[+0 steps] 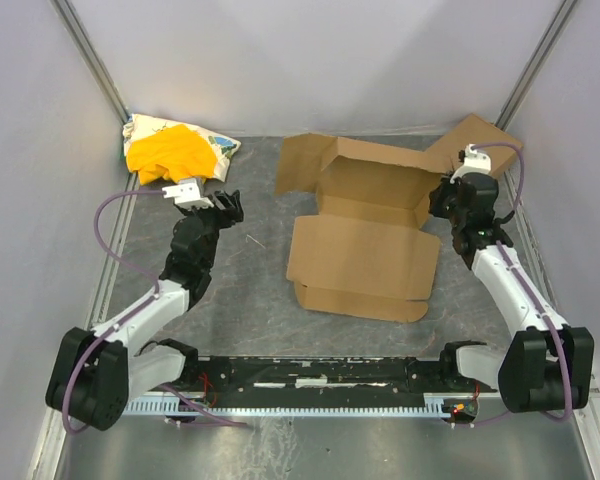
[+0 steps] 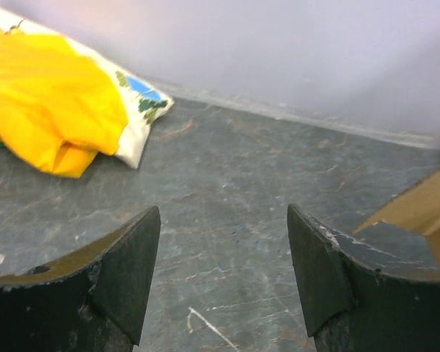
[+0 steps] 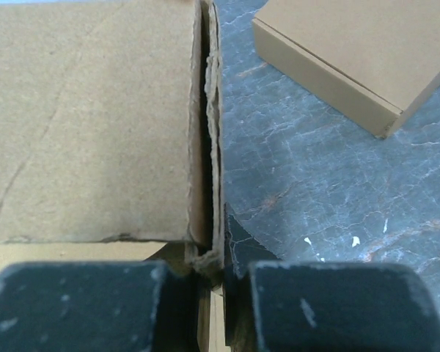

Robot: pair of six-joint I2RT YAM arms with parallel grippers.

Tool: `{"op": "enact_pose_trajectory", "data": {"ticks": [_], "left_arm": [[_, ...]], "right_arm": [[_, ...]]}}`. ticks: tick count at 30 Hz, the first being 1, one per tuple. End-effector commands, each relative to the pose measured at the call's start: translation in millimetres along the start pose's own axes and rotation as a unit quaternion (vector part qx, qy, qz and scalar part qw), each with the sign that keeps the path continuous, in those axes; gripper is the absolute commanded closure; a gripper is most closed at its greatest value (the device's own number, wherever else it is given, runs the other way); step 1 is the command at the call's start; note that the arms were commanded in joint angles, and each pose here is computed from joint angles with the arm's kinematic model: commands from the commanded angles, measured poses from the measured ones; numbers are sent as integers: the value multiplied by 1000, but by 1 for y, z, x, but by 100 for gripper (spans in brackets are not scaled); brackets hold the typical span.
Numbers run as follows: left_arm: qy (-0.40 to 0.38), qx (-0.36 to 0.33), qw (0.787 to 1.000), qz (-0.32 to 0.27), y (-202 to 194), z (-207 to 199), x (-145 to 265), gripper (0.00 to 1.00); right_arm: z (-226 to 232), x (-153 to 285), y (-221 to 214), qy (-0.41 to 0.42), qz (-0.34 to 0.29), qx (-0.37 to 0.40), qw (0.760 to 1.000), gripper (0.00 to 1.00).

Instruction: Fold the paper box

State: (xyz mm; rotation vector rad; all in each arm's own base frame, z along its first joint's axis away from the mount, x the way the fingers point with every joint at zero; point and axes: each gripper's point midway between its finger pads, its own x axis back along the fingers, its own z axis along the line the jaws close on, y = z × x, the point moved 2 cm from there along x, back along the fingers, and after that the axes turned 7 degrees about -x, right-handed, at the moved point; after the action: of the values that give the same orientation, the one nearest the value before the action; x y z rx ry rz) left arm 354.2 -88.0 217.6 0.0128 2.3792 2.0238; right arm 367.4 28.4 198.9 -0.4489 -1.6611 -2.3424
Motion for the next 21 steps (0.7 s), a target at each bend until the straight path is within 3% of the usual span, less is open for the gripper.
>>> {"op": "enact_pose_trajectory", "data": {"ticks": [1,5,11,16,21], "left_arm": [[-79,35,990,-115,66,-22,13,25],[-155,13,975,-157,114,-40,24,25],[-300,30,942,-145,165,-65,36,29],[-418,26,902,-102,160,-96,47,28],[-484,33,871,-75,134,-107,60,23]], "right_arm": [[32,19,32,105,-4,-39,994,94],[50,32,38,170,11,-38,985,94],[67,38,47,232,38,-17,972,94],[73,35,55,253,47,-20,966,94],[75,30,56,253,65,-23,965,94]]}}
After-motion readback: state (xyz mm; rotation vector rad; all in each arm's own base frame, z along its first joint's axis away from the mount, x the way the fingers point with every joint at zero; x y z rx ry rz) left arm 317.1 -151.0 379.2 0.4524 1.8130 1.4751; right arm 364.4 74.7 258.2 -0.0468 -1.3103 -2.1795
